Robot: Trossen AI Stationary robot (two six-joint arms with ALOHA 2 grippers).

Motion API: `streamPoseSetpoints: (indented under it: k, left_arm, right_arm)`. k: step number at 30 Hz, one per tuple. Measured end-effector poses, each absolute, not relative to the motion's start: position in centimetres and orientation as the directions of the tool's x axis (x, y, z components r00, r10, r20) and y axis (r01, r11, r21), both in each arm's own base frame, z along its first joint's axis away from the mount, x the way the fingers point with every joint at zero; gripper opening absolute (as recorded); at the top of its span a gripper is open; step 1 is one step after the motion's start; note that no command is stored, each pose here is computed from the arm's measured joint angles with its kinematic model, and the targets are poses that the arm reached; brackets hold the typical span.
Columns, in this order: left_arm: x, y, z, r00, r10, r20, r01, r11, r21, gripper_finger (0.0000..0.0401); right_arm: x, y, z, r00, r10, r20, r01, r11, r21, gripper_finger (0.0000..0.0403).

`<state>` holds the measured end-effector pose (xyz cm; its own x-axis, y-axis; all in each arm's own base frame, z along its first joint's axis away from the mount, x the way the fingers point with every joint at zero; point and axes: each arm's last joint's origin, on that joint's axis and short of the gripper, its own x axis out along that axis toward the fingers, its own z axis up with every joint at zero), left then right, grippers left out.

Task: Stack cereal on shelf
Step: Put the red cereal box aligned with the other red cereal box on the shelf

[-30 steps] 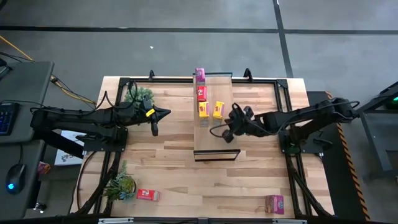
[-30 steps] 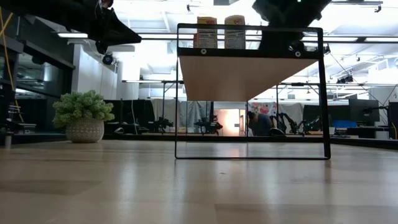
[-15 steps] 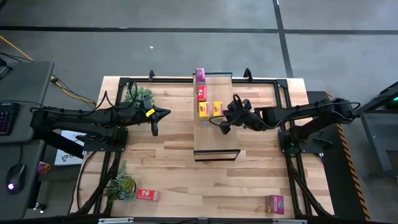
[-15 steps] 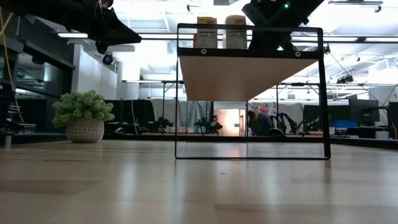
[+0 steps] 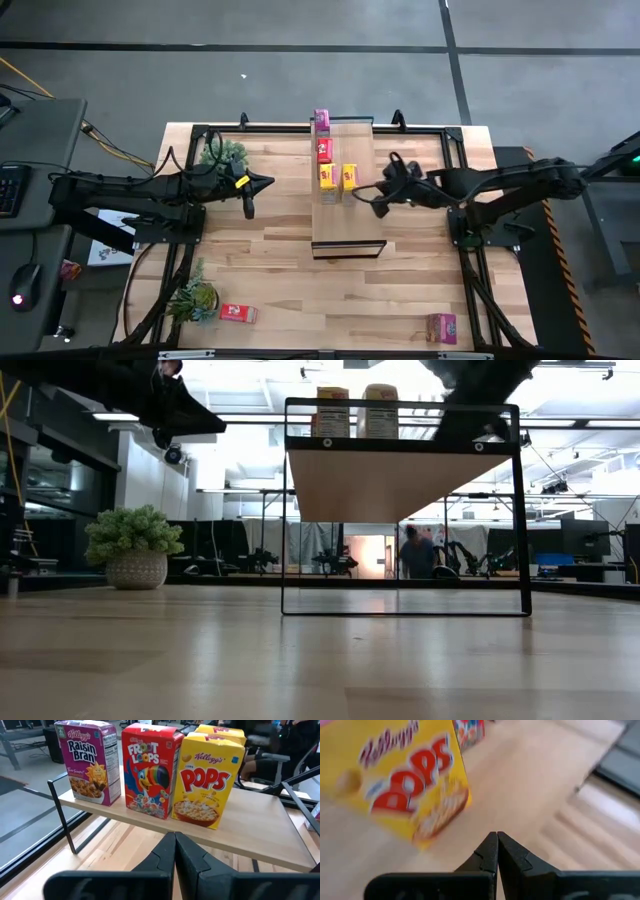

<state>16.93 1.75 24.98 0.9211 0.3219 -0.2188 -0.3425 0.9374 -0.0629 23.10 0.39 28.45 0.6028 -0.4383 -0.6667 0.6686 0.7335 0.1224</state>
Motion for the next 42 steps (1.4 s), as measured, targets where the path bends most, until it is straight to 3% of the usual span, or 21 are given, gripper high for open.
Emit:
streamPoseSetpoints:
  k: [8,14,19,32,37,42]
  left_arm:
    - [16.9,1.7,24.9,0.921,0.315,-0.230,-0.335,0.941,-0.054,0.0000]
    - [17.1,1.2,25.2,0.969,0.126,-0.210,-0.143,0.987,-0.068,0.0019]
    - [17.2,0.7,26.4,0.982,-0.043,-0.184,0.029,0.996,-0.079,0.0075]
    - [17.1,0.3,26.5,0.964,-0.182,-0.193,0.164,0.980,-0.109,0.0282]
    - [17.1,-1.3,27.7,0.920,-0.327,-0.217,0.279,0.934,-0.223,0.0314]
    - [17.4,-4.9,28.3,0.850,-0.367,-0.378,0.296,0.926,-0.234,0.0315]
  right_arm:
    - [19.6,3.3,30.0,0.656,-0.354,-0.667,0.638,0.732,0.239,0.0000]
    - [19.1,4.8,30.2,0.677,-0.399,-0.619,0.623,0.758,0.193,0.0000]
    - [19.0,5.0,30.1,0.674,-0.421,-0.607,0.627,0.761,0.168,0.0000]
    - [18.9,4.9,30.1,0.670,-0.432,-0.604,0.643,0.745,0.179,0.0000]
    - [18.9,4.9,30.1,0.668,-0.435,-0.603,0.645,0.743,0.178,0.0000]
    - [18.9,4.9,30.1,0.668,-0.435,-0.604,0.644,0.745,0.175,0.0000]
